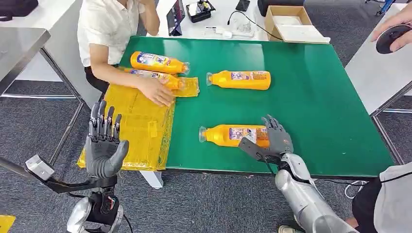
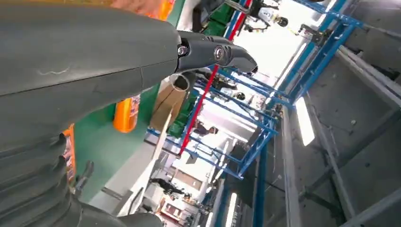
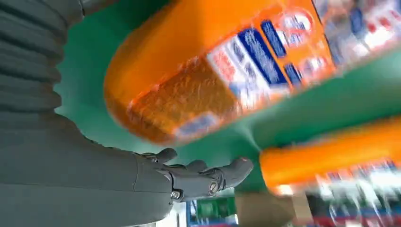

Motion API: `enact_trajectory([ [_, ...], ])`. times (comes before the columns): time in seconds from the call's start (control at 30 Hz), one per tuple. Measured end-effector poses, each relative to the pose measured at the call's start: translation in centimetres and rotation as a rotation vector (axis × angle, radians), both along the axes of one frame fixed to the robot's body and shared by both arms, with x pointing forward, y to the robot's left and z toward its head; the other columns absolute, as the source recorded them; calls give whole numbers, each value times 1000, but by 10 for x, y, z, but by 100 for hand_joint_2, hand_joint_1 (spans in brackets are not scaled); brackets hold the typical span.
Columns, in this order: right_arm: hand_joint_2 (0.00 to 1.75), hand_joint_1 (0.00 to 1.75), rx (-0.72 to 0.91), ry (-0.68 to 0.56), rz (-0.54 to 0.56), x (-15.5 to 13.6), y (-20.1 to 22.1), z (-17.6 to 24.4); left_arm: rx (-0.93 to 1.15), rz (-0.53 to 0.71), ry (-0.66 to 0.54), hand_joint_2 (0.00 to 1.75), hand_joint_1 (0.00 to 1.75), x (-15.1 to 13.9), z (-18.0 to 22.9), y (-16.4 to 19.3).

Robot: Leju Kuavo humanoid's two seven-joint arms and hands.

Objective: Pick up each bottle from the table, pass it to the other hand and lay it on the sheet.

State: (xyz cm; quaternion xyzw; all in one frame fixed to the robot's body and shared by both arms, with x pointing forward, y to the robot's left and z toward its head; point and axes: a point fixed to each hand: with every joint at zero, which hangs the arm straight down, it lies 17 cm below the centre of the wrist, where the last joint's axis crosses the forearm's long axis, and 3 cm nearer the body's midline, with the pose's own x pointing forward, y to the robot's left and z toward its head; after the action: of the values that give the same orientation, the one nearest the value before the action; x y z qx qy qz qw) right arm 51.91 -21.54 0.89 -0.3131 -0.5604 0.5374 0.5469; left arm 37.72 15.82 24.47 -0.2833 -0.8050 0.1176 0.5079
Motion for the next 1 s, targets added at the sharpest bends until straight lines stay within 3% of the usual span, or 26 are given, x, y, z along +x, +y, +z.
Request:
enact_trajectory([
  [0.3, 175, 0, -8, 91, -19, 6, -1, -9, 10, -13, 26, 175, 0, 4, -7, -4],
  [0.37, 175, 134, -2, 89, -17, 6, 0, -7, 11, -19, 25, 175, 0, 5, -6, -5],
  [0.4, 175, 134, 0, 85, -16, 7, 0, -7, 10, -20, 24, 175, 0, 5, -6, -6],
  [0.43, 175, 154, 0, 81, -15, 7, 0, -6, 9, -22, 24, 175, 0, 6, -5, -6],
  [0.93, 175, 159, 5, 63, -9, 12, -4, -3, 7, -49, 8, 175, 0, 10, 1, -14],
  [0.97, 175, 173, 4, 64, -10, 11, -4, -4, 7, -49, 7, 175, 0, 10, 1, -14],
  [1.0, 175, 175, 4, 65, -10, 11, -4, -4, 7, -49, 7, 175, 0, 11, 1, -14],
])
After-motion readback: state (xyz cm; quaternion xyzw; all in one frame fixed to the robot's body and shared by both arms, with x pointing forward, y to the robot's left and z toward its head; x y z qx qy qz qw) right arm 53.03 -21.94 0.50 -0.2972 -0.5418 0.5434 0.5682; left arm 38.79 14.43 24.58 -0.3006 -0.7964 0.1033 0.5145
